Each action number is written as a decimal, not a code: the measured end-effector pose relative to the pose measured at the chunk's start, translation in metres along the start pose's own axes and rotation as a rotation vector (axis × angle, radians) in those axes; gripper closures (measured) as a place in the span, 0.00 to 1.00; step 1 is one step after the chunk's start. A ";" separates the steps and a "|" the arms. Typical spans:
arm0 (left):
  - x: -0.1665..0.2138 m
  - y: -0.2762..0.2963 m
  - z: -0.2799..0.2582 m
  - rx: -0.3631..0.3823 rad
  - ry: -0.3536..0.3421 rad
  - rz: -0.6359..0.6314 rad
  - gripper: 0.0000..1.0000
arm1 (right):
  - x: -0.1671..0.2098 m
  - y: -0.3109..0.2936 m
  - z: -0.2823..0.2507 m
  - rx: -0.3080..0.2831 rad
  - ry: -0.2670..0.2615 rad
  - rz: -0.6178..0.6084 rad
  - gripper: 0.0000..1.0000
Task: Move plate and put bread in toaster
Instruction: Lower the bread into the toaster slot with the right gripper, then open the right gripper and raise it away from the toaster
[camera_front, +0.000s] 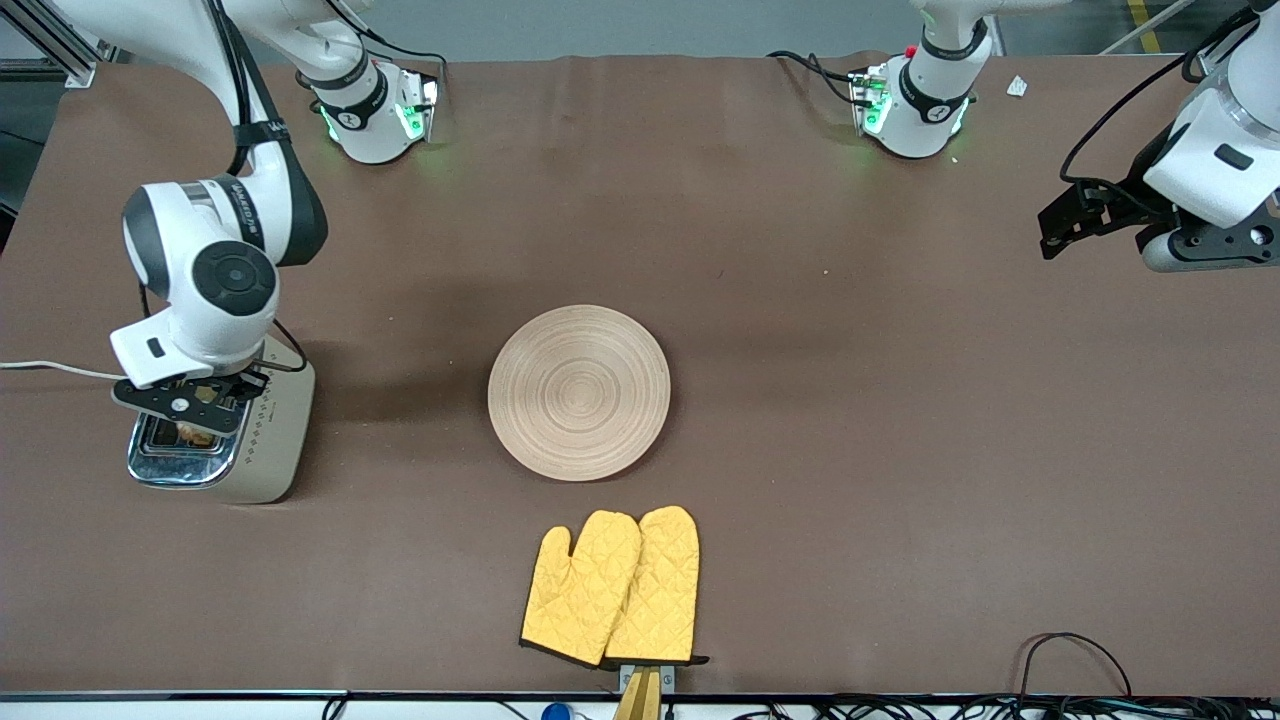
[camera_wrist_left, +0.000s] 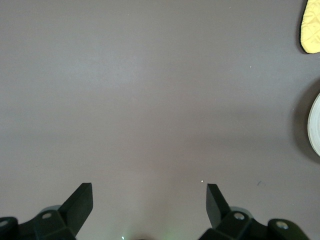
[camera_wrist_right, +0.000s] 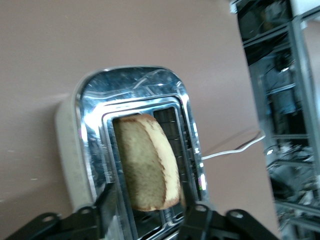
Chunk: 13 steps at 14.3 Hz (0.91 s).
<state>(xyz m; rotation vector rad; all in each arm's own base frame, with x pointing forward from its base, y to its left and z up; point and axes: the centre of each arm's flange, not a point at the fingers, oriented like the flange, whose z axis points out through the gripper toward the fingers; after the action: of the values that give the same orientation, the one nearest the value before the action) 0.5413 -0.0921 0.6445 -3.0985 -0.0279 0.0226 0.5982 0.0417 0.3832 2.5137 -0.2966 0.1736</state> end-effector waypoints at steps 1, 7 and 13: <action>0.000 0.000 0.000 0.000 -0.001 0.000 0.00 | 0.005 0.001 -0.010 0.048 -0.013 0.017 0.25; 0.001 0.000 0.001 0.000 -0.002 0.000 0.00 | 0.032 0.045 -0.079 0.369 -0.144 0.028 0.00; 0.001 0.000 0.001 0.000 -0.003 -0.001 0.00 | 0.034 0.160 -0.138 0.461 -0.223 -0.142 0.00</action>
<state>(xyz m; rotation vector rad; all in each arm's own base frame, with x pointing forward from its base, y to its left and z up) 0.5420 -0.0917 0.6430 -3.0983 -0.0289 0.0270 0.5828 -0.0117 0.5899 3.0058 -0.1785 -0.1109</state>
